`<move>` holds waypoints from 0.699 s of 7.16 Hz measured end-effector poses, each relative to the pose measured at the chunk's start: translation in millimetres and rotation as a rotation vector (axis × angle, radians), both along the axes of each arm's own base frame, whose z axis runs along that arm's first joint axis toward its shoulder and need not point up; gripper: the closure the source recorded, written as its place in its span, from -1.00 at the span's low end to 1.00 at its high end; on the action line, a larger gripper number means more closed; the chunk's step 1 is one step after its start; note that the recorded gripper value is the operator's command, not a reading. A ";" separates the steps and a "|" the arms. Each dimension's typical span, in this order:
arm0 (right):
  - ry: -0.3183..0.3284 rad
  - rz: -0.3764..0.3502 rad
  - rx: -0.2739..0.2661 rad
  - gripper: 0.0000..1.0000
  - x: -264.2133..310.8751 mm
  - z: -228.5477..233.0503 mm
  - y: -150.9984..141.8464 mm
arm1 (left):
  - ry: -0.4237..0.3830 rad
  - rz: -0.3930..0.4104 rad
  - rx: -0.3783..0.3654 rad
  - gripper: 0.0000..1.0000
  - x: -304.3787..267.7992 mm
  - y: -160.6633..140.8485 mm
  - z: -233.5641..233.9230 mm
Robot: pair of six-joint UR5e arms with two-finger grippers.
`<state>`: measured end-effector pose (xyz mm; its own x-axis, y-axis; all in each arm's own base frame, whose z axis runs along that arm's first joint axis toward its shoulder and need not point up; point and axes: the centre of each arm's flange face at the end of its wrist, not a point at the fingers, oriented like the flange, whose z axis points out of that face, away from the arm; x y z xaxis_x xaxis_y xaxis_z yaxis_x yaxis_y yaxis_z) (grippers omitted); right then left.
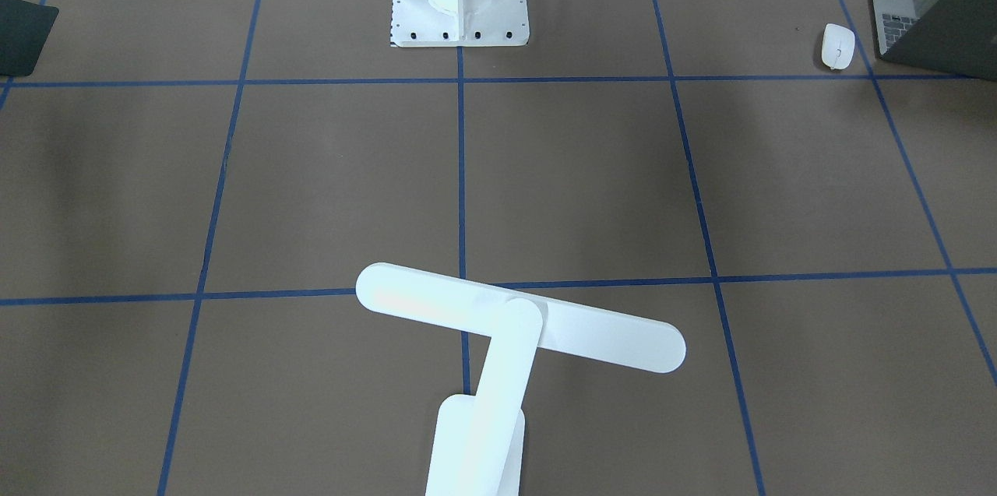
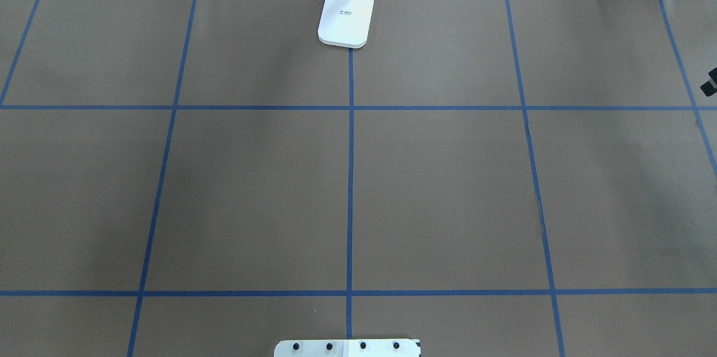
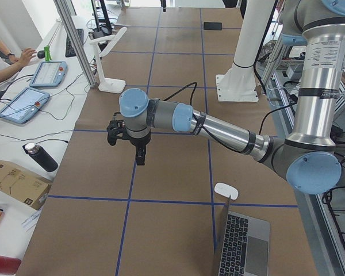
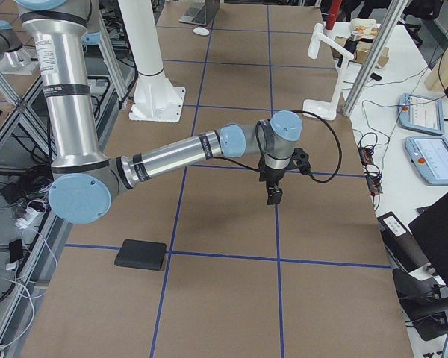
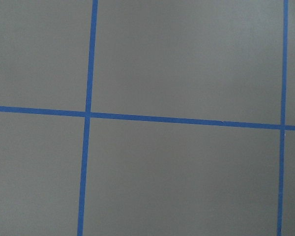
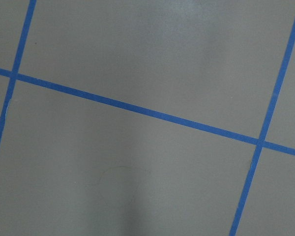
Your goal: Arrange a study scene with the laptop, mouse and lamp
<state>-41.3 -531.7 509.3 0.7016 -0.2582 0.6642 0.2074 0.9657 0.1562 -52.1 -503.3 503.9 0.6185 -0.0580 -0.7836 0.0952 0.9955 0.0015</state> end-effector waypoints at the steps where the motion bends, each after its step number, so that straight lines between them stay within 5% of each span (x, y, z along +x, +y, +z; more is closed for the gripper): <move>1: 0.001 0.000 0.000 -1.00 0.1 0.3 -0.1 | -0.001 0.000 0.001 -1.00 -0.1 0.4 0.5; 5: 0.001 0.000 0.001 -1.00 -0.3 -0.4 0.1 | 0.011 0.000 0.045 -1.00 0.5 28.9 -11.4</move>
